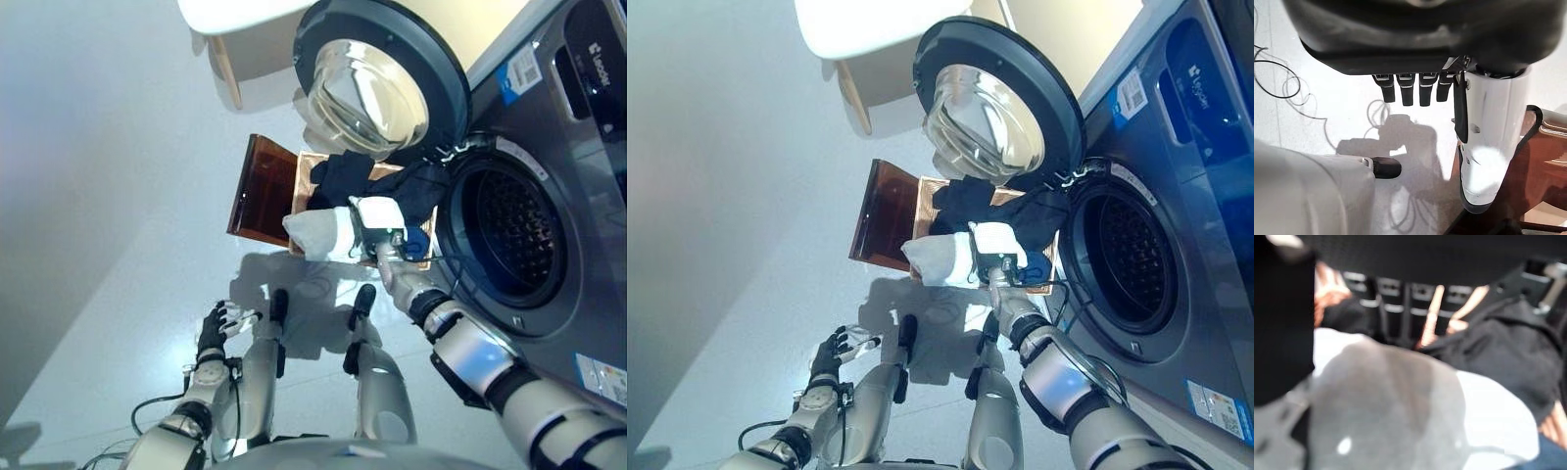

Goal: Pick up the clothes and place them into the washing machine

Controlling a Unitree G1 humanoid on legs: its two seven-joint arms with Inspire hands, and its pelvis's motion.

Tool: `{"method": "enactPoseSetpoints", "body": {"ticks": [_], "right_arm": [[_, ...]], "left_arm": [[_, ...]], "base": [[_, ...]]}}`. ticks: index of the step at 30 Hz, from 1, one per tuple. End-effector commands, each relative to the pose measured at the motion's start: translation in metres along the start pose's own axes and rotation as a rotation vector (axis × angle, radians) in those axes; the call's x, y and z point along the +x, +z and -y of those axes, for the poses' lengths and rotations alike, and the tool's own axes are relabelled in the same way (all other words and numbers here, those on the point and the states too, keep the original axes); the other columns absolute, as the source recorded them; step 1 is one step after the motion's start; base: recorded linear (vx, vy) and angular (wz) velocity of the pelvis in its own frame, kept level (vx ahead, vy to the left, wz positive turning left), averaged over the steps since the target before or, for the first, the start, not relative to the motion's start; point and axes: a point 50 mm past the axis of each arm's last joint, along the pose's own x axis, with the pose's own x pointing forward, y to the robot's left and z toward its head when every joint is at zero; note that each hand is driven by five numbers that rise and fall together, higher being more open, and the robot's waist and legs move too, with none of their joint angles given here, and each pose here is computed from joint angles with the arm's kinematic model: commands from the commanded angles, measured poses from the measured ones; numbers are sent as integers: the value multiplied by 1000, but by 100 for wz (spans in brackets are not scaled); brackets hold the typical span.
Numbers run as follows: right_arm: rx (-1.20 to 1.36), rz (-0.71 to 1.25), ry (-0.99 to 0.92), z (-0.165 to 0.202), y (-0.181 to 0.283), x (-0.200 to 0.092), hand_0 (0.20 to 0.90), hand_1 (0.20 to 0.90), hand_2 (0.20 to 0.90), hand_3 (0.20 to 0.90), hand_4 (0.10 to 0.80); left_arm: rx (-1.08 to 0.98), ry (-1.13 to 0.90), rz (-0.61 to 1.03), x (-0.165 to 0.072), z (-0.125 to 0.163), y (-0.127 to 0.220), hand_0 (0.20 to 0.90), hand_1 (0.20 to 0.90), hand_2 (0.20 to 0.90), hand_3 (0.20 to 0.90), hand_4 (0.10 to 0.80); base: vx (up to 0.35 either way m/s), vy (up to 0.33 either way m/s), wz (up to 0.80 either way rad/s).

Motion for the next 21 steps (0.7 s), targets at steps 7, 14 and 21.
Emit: {"method": "enactPoseSetpoints", "body": {"ticks": [7, 14, 21], "right_arm": [[-37, -121, -168, 59, -37, 24, 900, 900, 900, 900, 800], [2, -146, -137, 57, -37, 24, 900, 900, 900, 900, 800], [32, -149, -181, 78, -38, 32, 900, 900, 900, 900, 800]], "left_arm": [[-107, -55, 148, -3, 10, 26, 900, 900, 900, 900, 800], [-116, -64, 155, -2, 13, 30, 900, 900, 900, 900, 800], [-190, -116, 295, -5, 18, 65, 900, 900, 900, 900, 800]], "base": [[-29, 4, 2], [-4, 1, 0], [-36, -4, 5]]}}
